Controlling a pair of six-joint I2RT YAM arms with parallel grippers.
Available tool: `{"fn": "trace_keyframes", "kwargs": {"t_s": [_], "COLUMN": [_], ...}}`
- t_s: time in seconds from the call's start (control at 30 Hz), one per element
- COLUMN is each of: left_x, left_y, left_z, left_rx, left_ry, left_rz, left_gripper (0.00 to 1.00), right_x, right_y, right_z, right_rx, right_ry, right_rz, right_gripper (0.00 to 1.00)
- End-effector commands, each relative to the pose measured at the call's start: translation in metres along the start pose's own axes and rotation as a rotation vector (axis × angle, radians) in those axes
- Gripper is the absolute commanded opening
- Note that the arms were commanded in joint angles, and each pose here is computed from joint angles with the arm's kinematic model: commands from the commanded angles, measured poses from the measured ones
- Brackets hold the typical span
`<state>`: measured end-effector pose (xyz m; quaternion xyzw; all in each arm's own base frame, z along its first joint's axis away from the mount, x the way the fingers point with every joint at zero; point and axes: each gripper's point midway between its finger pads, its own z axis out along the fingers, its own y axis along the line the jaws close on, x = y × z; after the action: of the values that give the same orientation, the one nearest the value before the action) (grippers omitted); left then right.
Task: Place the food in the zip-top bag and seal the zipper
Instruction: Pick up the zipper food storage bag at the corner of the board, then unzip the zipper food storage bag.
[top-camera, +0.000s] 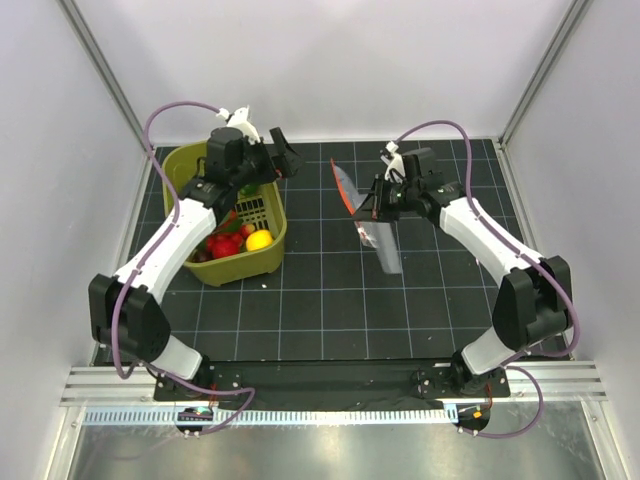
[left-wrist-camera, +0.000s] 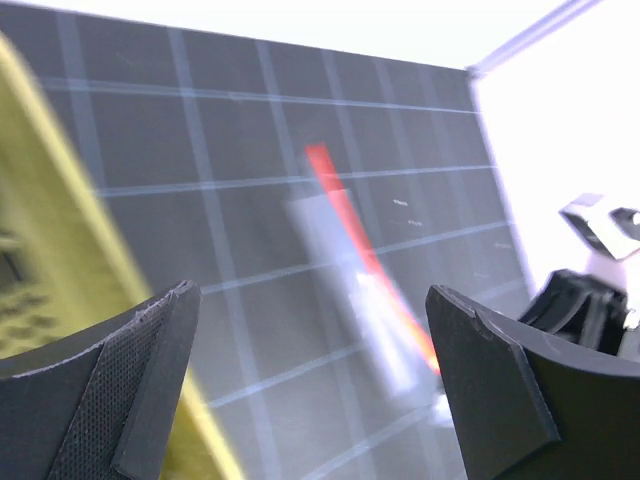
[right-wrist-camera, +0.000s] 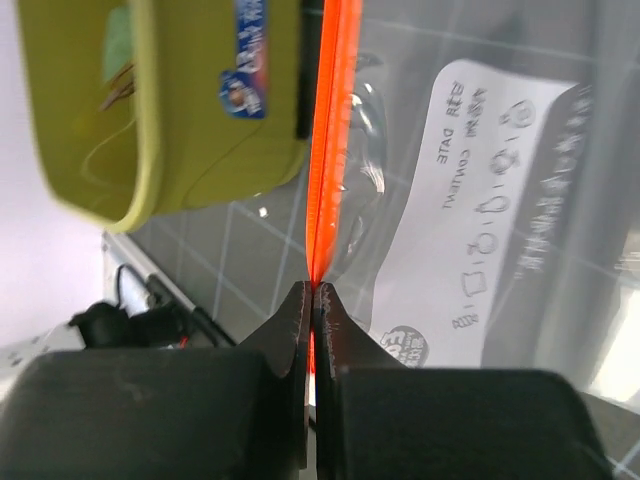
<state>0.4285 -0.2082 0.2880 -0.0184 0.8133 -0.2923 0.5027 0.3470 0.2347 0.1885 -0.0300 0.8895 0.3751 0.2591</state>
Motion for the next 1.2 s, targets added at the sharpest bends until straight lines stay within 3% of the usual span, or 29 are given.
{"fn": "trace_keyframes", "kwargs": {"t_s": [0.0,0.33,0.6,0.8,0.9,0.97,1.0,1.07,1.13,1.17], "left_x": [-0.003,0.016,0.052,0.071,0.078,0.082,0.083,0.083,0.083,0.084], "left_y": [-0.041,-0.054,-0.069,-0.077,-0.078,-0.077,-0.077,-0.077,-0.075,-0.075], "left_z": [0.004,0.003,0.022,0.036,0.041,0.044,0.044,0.045,0.045,0.044], "left_rx": [0.177,0.212,0.191,0.206,0.202,0.202,0.206,0.206,0.198,0.196], "left_ry": [0.03,0.129,0.237,0.299,0.316,0.323,0.329,0.333,0.328,0.33], "left_rz": [-0.209,-0.464,-0.491,-0.465,-0.457,-0.451,-0.446,-0.44,-0.434,-0.431], "left_gripper": [1.0,0.99,0.93,0.64,0.56,0.38,0.21,0.01,0.0,0.0], "right_x": [0.002,0.012,0.011,0.012,0.013,0.015,0.016,0.018,0.019,0.02], "right_y": [0.046,0.063,0.068,0.075,0.078,0.077,0.076,0.074,0.069,0.066], "right_z": [-0.023,-0.043,-0.042,-0.046,-0.047,-0.047,-0.046,-0.045,-0.044,-0.044], "right_rx": [-0.161,-0.209,-0.225,-0.254,-0.263,-0.263,-0.263,-0.257,-0.238,-0.226], "right_ry": [-0.006,-0.03,-0.038,-0.028,-0.017,-0.011,-0.004,0.003,-0.006,-0.01], "right_rz": [-0.081,-0.118,-0.141,-0.163,-0.17,-0.171,-0.171,-0.172,-0.18,-0.182], "right_gripper": [0.01,0.01,0.01,0.01,0.01,0.01,0.02,0.26,0.57,0.64]}}
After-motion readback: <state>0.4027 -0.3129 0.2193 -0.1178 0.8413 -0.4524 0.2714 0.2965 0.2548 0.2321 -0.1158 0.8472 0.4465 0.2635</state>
